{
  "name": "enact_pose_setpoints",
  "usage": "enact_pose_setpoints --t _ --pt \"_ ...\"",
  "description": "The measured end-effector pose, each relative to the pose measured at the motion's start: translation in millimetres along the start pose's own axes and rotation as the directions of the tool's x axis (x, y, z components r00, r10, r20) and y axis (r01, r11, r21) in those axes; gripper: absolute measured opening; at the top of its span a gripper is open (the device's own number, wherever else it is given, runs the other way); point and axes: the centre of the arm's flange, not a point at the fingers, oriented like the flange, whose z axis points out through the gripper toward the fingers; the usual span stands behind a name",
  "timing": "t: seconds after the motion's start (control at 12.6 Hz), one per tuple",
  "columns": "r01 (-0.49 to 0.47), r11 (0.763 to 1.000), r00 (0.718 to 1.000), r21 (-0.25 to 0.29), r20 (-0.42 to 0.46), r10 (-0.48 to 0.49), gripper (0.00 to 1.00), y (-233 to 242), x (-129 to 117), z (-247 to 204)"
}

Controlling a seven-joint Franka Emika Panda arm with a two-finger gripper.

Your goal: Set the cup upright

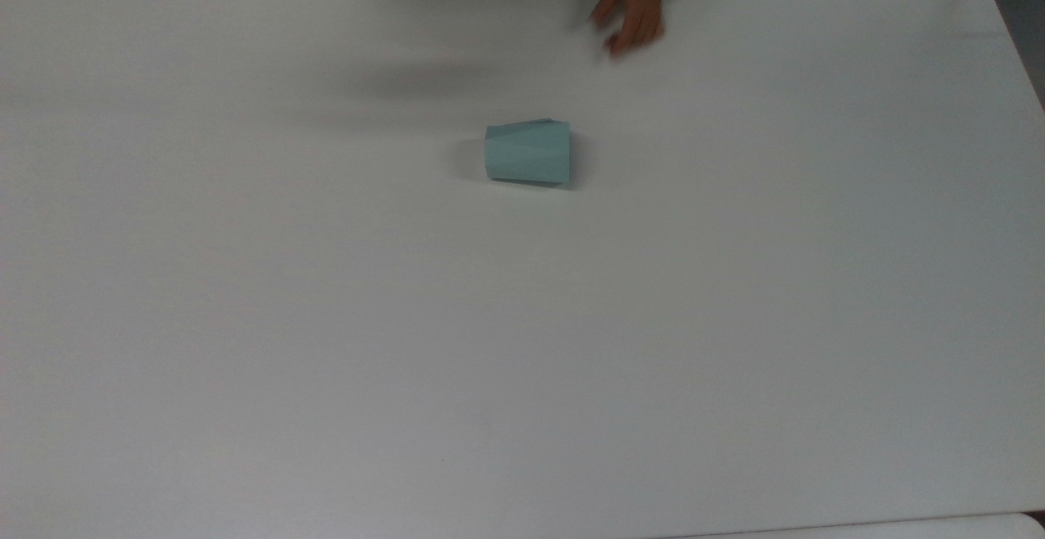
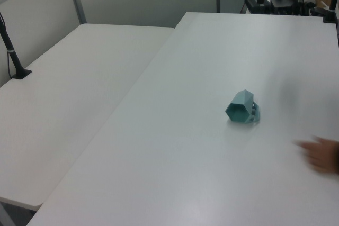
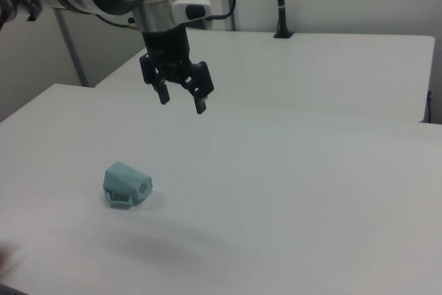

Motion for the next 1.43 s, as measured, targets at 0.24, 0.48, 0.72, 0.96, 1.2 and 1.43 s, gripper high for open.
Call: enact_pose_setpoints --t 0.24,0.48,0.72,0.96,1.2,1.43 --pt "0.041 0.999 0.999 -0.004 -0.001 -0.041 1.0 3 -1 -1" --pt "0.043 0.999 0.999 -0.004 0.006 -0.043 1.0 10 -2 -1" --pt "0.041 0.999 0.999 0.004 0.025 -0.041 1.0 8 -4 1" --pt "-0.054 0.998 0.998 0.035 0.021 0.053 1.0 -26 -3 -1" --pt "-0.105 0.994 0.993 0.024 -0.042 0.106 1.0 -133 -3 -1" --pt "-0.096 0.987 0.992 -0.129 -0.092 0.085 1.0 -215 -8 27"
